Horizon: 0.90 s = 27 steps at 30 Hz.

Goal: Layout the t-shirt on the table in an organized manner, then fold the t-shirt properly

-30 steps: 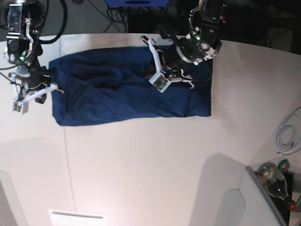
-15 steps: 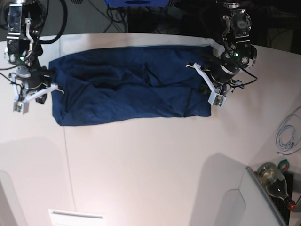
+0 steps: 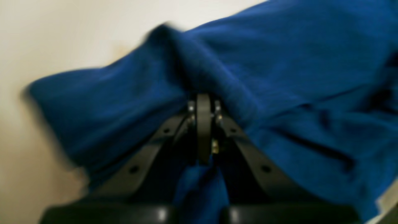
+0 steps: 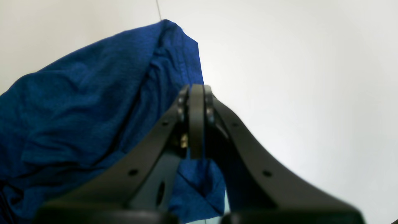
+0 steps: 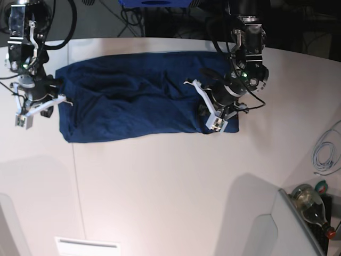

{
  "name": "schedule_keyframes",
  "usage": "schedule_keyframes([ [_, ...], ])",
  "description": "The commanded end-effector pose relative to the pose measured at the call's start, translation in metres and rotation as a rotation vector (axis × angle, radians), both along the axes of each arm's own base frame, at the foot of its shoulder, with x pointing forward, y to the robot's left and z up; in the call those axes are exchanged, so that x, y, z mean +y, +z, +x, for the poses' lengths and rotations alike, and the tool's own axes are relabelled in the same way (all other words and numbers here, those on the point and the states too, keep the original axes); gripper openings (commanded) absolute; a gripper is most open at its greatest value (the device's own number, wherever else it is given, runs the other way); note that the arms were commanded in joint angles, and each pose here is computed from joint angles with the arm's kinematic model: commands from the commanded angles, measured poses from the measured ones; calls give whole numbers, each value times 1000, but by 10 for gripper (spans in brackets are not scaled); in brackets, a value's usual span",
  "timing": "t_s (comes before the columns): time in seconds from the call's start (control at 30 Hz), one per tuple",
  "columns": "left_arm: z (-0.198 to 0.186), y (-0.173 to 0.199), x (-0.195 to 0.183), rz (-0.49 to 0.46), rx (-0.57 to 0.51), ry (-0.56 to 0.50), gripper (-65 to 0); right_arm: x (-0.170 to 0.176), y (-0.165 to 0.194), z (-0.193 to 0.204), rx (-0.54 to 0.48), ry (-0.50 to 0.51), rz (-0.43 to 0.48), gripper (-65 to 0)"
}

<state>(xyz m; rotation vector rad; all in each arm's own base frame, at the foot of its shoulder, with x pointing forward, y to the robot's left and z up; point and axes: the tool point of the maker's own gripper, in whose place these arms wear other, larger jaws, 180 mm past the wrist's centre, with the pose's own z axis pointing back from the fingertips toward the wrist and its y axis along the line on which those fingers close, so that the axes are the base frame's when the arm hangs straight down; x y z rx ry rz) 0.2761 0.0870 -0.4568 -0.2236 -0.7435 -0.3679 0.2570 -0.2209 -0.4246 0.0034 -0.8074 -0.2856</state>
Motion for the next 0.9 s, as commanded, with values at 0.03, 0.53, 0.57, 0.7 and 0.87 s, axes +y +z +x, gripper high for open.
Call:
schedule_keyframes([
  [0.03, 17, 14, -7, -18, -58, 23, -650, -7, 12, 8, -45, -4, -21, -644],
  [0.53, 78, 41, -73, -108, -122, -56, -650, -4, 12, 9, -47, 3, -19, -644],
  [0.57, 79, 45, -74, -112, -132, -56, -650, -4, 12, 9, -45, 5, -18, -644],
  [0.7, 78, 63, -58, -92, -193, -25, -650, 37, 16, 9, -58, 148, 3, -644],
  [0.87, 60, 63, 70, 26, -210, 238, -650, 116, 34, 6, -77, 396, 50, -638],
])
